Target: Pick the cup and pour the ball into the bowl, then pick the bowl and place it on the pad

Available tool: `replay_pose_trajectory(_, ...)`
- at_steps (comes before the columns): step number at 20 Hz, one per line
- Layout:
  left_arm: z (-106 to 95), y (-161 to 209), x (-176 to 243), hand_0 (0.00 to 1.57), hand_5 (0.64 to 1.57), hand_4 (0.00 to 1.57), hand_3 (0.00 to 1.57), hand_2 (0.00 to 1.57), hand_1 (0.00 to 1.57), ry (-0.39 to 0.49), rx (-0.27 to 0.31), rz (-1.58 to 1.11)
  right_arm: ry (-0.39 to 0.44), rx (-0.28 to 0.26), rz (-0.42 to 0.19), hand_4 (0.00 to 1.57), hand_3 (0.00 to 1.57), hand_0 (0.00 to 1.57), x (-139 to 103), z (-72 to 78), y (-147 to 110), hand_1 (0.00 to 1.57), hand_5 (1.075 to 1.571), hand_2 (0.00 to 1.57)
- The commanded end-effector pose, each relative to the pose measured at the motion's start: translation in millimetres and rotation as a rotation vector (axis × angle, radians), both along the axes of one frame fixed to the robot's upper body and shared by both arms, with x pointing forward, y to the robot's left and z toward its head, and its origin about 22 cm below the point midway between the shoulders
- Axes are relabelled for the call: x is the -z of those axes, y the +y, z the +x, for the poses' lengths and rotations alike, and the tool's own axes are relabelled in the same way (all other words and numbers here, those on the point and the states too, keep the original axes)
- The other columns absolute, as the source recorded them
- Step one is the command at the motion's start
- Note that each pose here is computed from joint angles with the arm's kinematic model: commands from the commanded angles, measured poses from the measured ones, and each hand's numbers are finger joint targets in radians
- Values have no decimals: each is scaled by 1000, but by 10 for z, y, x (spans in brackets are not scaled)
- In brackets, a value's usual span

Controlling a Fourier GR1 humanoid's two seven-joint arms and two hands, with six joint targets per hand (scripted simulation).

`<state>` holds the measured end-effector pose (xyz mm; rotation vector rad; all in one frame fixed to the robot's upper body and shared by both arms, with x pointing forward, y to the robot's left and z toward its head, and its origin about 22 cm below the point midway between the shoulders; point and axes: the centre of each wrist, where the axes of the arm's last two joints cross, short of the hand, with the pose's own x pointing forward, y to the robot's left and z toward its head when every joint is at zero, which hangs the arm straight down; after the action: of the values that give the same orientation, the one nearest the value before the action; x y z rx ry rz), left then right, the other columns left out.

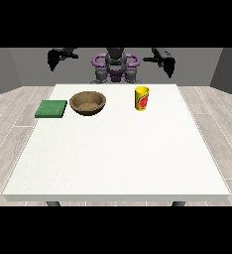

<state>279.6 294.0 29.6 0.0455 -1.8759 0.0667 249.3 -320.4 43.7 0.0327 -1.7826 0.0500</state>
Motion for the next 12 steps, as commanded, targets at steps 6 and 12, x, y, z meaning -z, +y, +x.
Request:
replay_pose_trajectory(6,105,-459,695,0,1517,0,0,0,0,-64,-30,13,-110,-25,-23,0,0,0,-40,128,103,0,1571,0)
replay_pose_trajectory(12,346,-207,784,0,1517,0,0,0,0,-103,-87,29,-164,-55,-3,0,0,0,-85,217,-121,0,1570,0)
